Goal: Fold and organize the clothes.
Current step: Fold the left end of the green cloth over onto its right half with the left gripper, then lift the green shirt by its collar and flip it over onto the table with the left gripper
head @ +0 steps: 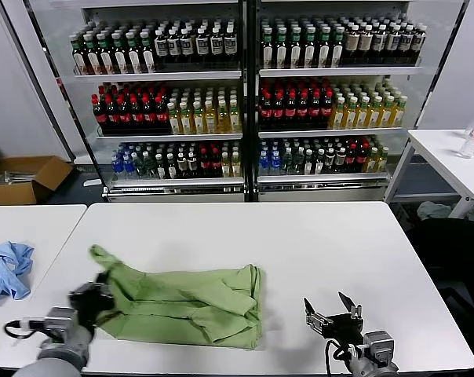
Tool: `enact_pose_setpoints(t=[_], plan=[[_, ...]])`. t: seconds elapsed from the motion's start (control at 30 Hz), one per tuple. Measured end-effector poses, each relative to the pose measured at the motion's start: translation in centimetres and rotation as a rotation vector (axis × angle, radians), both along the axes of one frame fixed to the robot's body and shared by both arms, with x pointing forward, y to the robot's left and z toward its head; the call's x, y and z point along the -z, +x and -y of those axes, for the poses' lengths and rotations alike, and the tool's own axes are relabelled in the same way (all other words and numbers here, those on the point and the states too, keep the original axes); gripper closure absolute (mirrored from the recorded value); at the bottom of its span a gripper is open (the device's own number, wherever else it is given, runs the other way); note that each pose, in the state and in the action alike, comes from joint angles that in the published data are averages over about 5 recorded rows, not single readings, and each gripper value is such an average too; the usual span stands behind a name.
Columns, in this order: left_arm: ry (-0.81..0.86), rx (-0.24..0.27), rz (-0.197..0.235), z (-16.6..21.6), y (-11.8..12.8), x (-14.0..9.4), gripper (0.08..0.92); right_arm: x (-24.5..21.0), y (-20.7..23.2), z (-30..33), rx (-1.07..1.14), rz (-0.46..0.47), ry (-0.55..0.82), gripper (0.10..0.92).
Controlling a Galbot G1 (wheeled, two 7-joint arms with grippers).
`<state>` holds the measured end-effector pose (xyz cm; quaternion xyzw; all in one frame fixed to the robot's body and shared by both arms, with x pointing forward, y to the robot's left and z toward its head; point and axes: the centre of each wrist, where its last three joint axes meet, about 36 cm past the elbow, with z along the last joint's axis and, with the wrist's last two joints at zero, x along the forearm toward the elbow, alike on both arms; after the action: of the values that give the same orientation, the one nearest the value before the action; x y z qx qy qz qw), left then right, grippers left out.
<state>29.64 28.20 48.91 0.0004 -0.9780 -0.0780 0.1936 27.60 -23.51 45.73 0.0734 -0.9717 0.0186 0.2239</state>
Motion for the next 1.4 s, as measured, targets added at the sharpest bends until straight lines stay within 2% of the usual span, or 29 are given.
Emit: enact_pose_setpoints(t=[0.17, 0.3, 0.43, 0.6, 0.77, 0.9, 1.0, 1.17, 1.3, 1.4], plan=[[-0.157, 0.143, -0.033, 3.7, -0.6, 0.1, 0.906, 0.1, 0.0, -0.1, 0.002, -0.004, -0.004, 0.2], [-0.249, 0.223, -0.052, 6.0, -0.5, 0.6, 0.906, 0.1, 0.0, -0.1, 0.004, -0.007, -0.009, 0.2], [-0.311, 0.267, -0.063, 7.9, -0.1, 1.4, 0.906, 0.1, 0.0, -0.2, 0.006, -0.009, -0.011, 0.2], [-0.378, 0.292, -0.059, 10.0, 1.1, 2.6, 0.901, 0.0, -0.2, -0.4, 0.005, -0.011, -0.015, 0.2], [-0.471, 0.354, -0.048, 12.0, 0.8, 2.8, 0.797, 0.0, -0.2, -0.3, 0.007, -0.01, -0.023, 0.2], [-0.536, 0.398, -0.012, 12.4, -0.1, 1.8, 0.685, -0.1, -0.3, -0.2, 0.009, -0.01, -0.027, 0.2], [-0.546, 0.39, 0.015, 11.5, -0.3, 1.4, 0.598, 0.0, -0.3, -0.1, 0.011, -0.011, -0.029, 0.2], [-0.442, 0.303, 0.029, 7.7, 0.3, 2.9, 0.451, 0.0, -0.3, -0.1, 0.011, -0.011, -0.032, 0.2], [-0.334, 0.229, -0.012, 4.3, 0.9, 5.5, 0.338, 0.0, -0.3, 0.0, 0.014, -0.01, -0.035, 0.2], [-0.288, 0.195, -0.052, 2.5, 1.2, 7.0, 0.253, 0.0, -0.4, 0.1, 0.016, -0.009, -0.037, 0.2]])
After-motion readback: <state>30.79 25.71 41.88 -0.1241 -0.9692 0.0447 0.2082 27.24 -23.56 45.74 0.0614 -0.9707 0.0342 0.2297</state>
